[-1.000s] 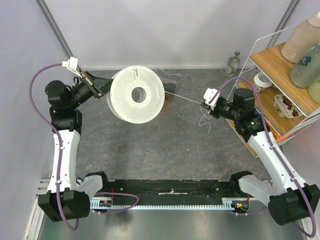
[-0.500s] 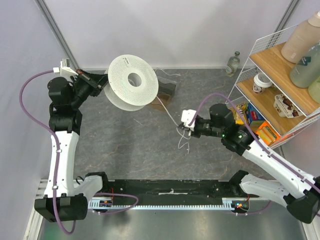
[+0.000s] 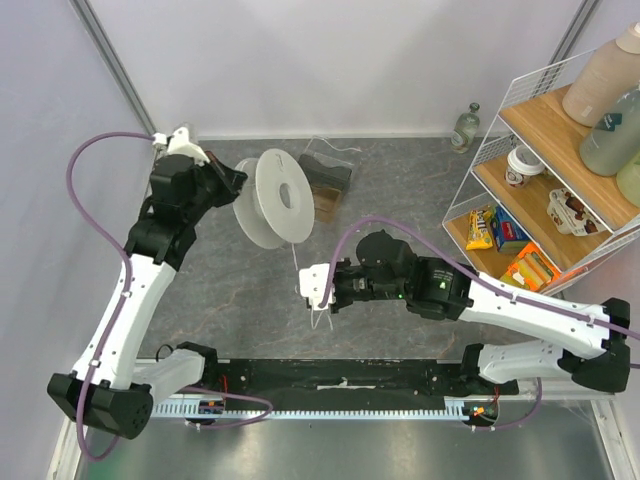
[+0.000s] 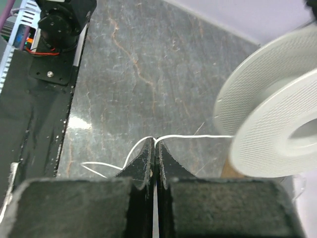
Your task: Wrap the cables
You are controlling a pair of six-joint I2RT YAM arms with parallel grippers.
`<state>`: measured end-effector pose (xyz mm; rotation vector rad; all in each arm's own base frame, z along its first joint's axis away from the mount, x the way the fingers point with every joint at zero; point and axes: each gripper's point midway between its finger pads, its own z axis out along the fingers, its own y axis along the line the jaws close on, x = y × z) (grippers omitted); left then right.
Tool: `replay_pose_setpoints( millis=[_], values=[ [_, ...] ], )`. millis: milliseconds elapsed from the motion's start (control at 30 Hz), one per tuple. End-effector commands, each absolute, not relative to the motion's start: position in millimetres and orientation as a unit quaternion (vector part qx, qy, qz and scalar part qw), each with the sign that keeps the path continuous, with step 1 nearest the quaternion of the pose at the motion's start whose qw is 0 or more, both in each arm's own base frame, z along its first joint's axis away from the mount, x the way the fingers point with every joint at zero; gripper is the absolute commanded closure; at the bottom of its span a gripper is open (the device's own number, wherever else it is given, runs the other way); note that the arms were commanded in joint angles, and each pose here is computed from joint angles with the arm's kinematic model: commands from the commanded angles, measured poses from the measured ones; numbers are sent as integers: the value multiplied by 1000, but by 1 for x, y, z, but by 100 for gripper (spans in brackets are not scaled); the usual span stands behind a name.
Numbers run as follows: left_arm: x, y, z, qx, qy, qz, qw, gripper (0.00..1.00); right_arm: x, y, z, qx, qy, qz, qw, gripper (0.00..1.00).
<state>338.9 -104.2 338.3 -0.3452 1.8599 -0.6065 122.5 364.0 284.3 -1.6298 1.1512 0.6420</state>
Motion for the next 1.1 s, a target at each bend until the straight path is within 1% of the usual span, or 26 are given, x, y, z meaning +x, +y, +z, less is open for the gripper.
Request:
replay_pose_setpoints(
  millis=[0, 100, 167, 333, 433, 567, 733, 833, 933, 1067],
  values=[
    [353, -103, 362, -63, 761, -168, 624, 98, 118, 375, 313, -695, 436, 240, 518, 100],
    [350, -125, 345, 0, 775, -158, 612, 98, 122, 384, 318, -706, 423, 225, 522, 100],
    [345, -141, 336, 63, 776, -163, 606, 98, 126, 388, 325, -708, 416, 217, 528, 100],
    [320, -166, 316, 215, 751, -146, 607, 98, 139, 385, 346, -701, 418, 182, 548, 100],
    [309, -171, 298, 254, 755, -137, 588, 98, 149, 376, 350, -696, 428, 158, 555, 100],
    [285, -183, 287, 295, 747, -173, 570, 98, 165, 367, 354, -682, 445, 133, 565, 100],
    [251, -199, 289, 394, 688, -212, 571, 98, 191, 351, 357, -663, 468, 102, 576, 100],
    [232, -205, 284, 441, 668, -231, 553, 98, 208, 338, 365, -644, 486, 98, 583, 100],
    [212, -209, 284, 485, 634, -248, 548, 98, 211, 327, 365, -644, 488, 101, 580, 100],
    [190, -211, 297, 533, 574, -259, 566, 98, 220, 303, 342, -656, 499, 93, 558, 100]
  ],
)
